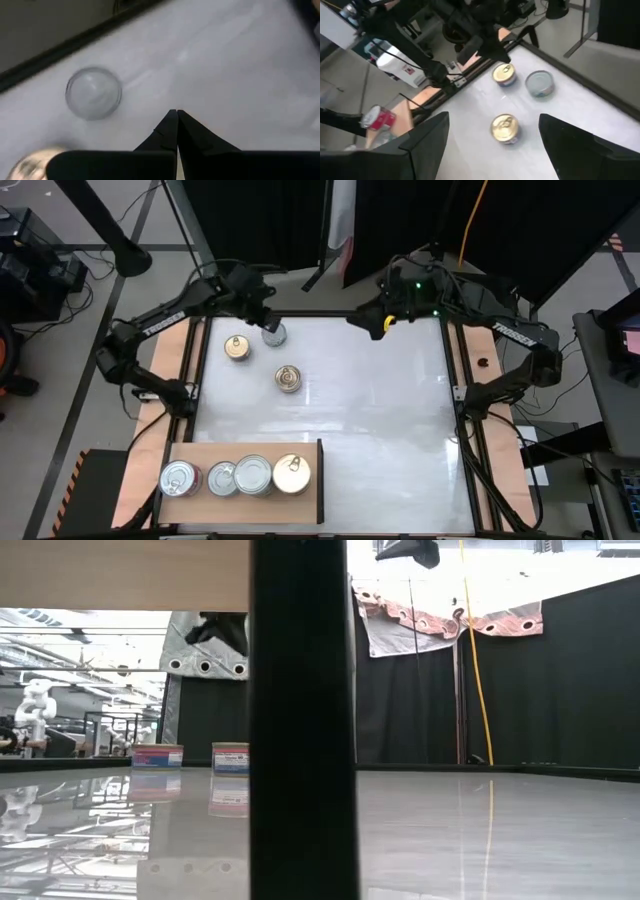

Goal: Stack canned seafood by type on shelf
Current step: Stack the green white tuna can on top of the other green white tuna cans on the shelf

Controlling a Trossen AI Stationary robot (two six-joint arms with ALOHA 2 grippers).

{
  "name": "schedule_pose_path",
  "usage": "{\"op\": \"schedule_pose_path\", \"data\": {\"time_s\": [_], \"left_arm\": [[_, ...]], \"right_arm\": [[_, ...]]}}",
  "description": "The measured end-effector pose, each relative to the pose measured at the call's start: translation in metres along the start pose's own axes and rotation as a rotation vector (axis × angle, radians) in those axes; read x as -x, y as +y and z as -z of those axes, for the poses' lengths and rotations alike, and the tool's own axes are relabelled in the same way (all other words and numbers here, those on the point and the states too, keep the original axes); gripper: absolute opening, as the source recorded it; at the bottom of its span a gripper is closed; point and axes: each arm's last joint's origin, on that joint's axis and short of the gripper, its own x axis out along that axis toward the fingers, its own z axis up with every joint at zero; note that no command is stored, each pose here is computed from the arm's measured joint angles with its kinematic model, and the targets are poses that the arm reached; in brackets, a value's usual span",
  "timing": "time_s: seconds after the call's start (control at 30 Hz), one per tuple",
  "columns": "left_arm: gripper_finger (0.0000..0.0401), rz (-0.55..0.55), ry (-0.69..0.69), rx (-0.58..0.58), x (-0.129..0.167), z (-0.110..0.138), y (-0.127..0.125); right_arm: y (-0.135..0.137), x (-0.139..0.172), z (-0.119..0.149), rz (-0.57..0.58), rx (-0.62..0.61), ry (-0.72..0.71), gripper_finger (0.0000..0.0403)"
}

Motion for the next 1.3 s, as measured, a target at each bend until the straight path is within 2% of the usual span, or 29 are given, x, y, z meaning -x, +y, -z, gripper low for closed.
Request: {"op": "schedule_pose_path", "data": {"time_s": [0.13,0.3,0.67,0.83,0.97,1.07,1.3], "left_arm": [[0.0003,-0.025,0.004,0.116,-0.021,0.008,0.011],[0.0002,-0.088,0.053,0.178,-0.04,0.022,0.021],[0.0002,-0.144,0.084,0.223,-0.067,0.046,0.038],[0.0002,-0.164,0.034,0.286,-0.083,0.056,0.046],[0.0002,-0.202,-0.018,0.286,-0.089,0.059,0.05],[0.0002,-0.255,-0.016,0.26,-0.094,0.061,0.053],[0.0002,-0.284,0.011,0.227,-0.111,0.061,0.057]], "right_arm": [[-0.012,0.0,-0.004,0.026,0.05,0.006,0.0299],[-0.023,0.003,-0.008,0.032,0.08,0.018,0.0299],[-0.037,0.006,-0.012,0.065,0.049,0.025,0.0299],[-0.037,0.006,-0.012,0.064,0.049,0.027,0.0299],[-0.037,0.006,-0.012,0.065,0.032,0.026,0.0299],[-0.037,0.006,-0.012,0.065,0.019,0.025,0.0299],[-0.037,0.006,-0.012,0.065,0.013,0.024,0.0299]]}}
